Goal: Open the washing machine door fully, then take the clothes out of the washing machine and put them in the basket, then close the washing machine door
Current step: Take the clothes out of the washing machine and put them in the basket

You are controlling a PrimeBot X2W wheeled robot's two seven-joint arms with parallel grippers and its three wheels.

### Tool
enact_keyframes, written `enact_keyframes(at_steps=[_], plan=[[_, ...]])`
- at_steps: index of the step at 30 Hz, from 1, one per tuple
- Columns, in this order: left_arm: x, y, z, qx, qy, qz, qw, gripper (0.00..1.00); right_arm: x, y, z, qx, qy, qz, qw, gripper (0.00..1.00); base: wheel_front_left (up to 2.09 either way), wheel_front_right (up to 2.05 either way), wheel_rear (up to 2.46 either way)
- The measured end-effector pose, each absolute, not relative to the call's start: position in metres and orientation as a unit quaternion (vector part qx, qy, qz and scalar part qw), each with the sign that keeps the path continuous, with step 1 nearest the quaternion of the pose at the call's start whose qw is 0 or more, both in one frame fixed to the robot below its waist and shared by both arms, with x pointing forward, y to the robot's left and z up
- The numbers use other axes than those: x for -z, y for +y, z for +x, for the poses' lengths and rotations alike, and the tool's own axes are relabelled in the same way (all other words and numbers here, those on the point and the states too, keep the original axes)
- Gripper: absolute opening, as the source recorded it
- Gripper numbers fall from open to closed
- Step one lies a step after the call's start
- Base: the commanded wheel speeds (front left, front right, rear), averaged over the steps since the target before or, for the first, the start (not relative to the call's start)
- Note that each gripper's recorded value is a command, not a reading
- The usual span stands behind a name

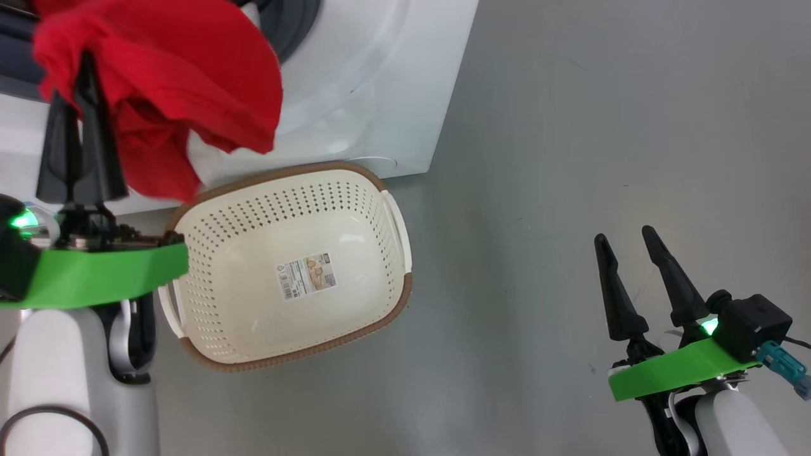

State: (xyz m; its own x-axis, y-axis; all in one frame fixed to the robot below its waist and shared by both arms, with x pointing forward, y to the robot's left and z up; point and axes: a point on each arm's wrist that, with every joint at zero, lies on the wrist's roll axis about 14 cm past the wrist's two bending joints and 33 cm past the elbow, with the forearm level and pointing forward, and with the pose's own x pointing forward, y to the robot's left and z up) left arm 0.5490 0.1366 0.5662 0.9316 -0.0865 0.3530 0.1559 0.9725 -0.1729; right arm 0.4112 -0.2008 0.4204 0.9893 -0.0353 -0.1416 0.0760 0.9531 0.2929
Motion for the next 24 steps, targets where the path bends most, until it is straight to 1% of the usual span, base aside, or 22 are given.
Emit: enact_keyframes(at_steps=[8,9,10,11,13,24], plan=[[-0.528,0.128,0.553,0.067,-0.122,-0.107,0.985,0.0,-0.414,-0.203,0.411,0.032,0.076,0.15,0.985,1.0,0.0,0.0,0.0],[-0.51,0.125,0.552,0.069,-0.098,-0.107,0.987,0.0,-0.411,-0.203,0.412,0.034,0.079,0.149,0.985,1.0,0.0,0.0,0.0],[-0.51,0.125,0.552,0.069,-0.098,-0.107,0.987,0.0,-0.411,-0.203,0.412,0.034,0.079,0.149,0.985,1.0,0.0,0.0,0.0],[-0.491,0.123,0.552,0.069,-0.072,-0.108,0.989,0.0,-0.411,-0.204,0.416,0.034,0.077,0.149,0.985,1.0,0.0,0.0,0.0],[-0.483,0.122,0.551,0.069,-0.061,-0.108,0.99,0.0,-0.412,-0.204,0.419,0.033,0.075,0.148,0.986,1.0,0.0,0.0,0.0],[-0.38,0.113,0.542,0.068,0.074,-0.107,0.989,0.0,-0.393,-0.206,0.432,0.038,0.091,0.144,0.985,1.0,0.0,0.0,0.0]])
